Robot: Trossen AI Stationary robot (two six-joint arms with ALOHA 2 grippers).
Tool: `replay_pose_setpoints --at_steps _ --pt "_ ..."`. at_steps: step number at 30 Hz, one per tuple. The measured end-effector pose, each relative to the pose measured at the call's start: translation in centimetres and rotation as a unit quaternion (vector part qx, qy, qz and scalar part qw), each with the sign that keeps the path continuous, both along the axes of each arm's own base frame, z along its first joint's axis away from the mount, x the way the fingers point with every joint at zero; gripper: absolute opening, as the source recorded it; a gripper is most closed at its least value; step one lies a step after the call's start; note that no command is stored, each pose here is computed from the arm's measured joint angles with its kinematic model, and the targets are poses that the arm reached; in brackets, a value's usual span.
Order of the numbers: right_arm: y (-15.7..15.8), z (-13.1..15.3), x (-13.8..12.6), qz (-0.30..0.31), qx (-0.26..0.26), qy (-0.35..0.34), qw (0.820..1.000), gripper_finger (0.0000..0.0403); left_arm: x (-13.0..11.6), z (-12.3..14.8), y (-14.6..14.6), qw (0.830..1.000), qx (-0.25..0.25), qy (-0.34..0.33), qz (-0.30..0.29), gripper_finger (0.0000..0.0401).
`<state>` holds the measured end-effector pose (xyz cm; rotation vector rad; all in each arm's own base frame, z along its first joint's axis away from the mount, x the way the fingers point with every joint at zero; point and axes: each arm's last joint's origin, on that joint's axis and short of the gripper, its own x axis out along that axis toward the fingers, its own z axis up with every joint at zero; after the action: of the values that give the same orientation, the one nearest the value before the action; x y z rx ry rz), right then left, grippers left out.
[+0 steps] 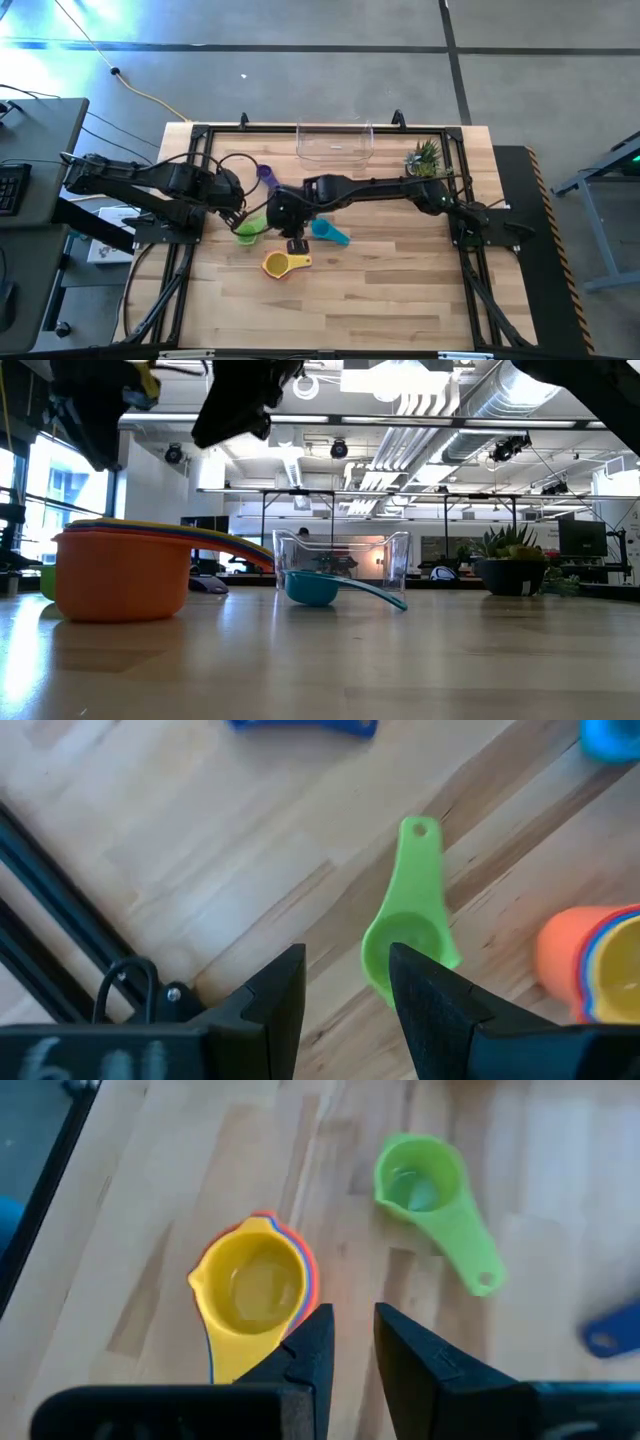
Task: Nest measuring cups in basket
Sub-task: Stack the green measuring cup on top of the yellow measuring cup
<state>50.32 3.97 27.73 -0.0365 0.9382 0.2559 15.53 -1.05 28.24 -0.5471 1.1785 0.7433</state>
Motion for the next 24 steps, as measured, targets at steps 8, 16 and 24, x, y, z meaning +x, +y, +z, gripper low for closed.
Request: replay_pose_setpoints --at_steps 8,16,24 --pt "-0.9 3.4 -1.7 -0.03 -0.029 -0.021 0.999 0.0067 0.4 -3.1 -0.3 0.999 -0.037 -0.001 -0.002 0.0138" --pt "-2.0 5.7 -3.2 -0.05 -0.04 -0.028 0.998 0.0067 0.2 -5.9 -0.3 0.998 -0.059 0.011 0.012 0.0138" --pt "-2.7 6.9 -3.8 -0.064 -0.045 -0.039 0.996 0.0067 0.4 -8.2 -0.4 0.998 -0.067 -0.008 0.014 0.0138"
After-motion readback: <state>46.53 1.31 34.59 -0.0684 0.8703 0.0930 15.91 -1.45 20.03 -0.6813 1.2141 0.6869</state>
